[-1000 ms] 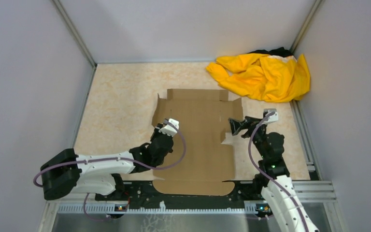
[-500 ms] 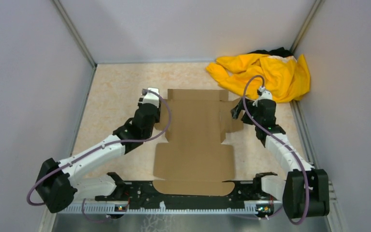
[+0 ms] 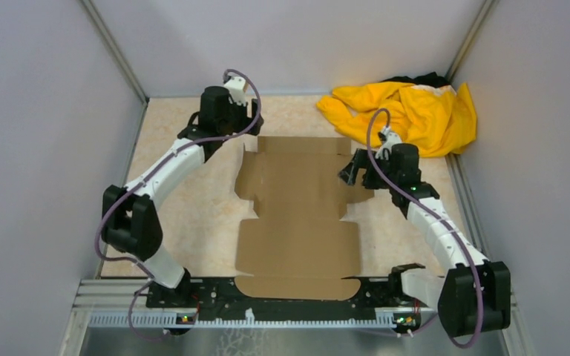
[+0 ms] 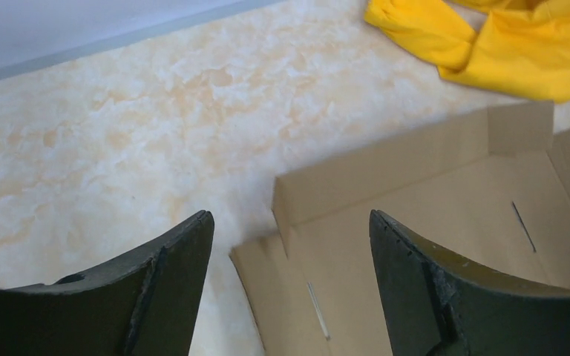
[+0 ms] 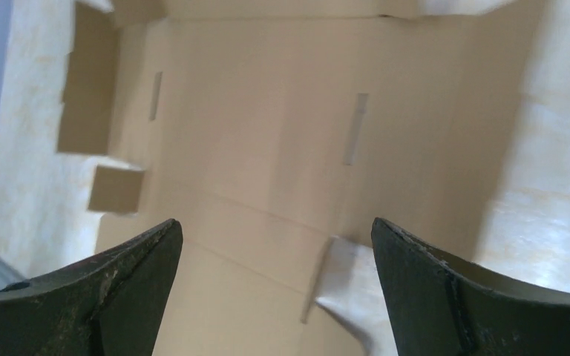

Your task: Fold the paper box

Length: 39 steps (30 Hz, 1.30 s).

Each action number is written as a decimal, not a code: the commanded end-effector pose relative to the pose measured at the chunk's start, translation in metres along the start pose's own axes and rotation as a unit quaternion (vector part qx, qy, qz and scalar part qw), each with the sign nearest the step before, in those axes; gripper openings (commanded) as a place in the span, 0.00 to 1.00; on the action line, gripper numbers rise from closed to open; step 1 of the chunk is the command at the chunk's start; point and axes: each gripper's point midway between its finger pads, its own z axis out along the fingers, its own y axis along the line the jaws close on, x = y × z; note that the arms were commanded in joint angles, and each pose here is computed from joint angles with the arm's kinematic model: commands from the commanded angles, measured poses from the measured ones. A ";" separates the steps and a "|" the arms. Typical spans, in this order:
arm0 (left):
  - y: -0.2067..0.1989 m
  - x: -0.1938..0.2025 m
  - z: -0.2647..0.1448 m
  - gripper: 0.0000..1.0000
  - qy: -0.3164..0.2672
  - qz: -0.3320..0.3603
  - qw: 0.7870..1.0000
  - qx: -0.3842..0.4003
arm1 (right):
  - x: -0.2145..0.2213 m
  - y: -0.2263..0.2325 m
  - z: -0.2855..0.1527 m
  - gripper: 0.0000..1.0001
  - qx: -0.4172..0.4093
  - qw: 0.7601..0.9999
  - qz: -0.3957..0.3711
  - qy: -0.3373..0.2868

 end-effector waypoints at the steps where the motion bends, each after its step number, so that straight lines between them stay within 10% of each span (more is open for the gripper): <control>1: 0.006 0.001 0.034 0.83 0.025 -0.053 0.995 0.083 | 0.001 0.074 -0.008 0.96 -0.081 0.994 -0.062 0.040; 15: 0.010 0.059 0.123 0.85 0.123 -0.028 0.977 0.171 | 0.069 0.094 0.036 0.90 -0.089 0.981 -0.067 0.157; 39: -0.024 0.101 0.147 0.85 0.158 -0.062 0.913 0.371 | 0.118 0.081 0.053 0.90 -0.112 0.970 -0.045 0.212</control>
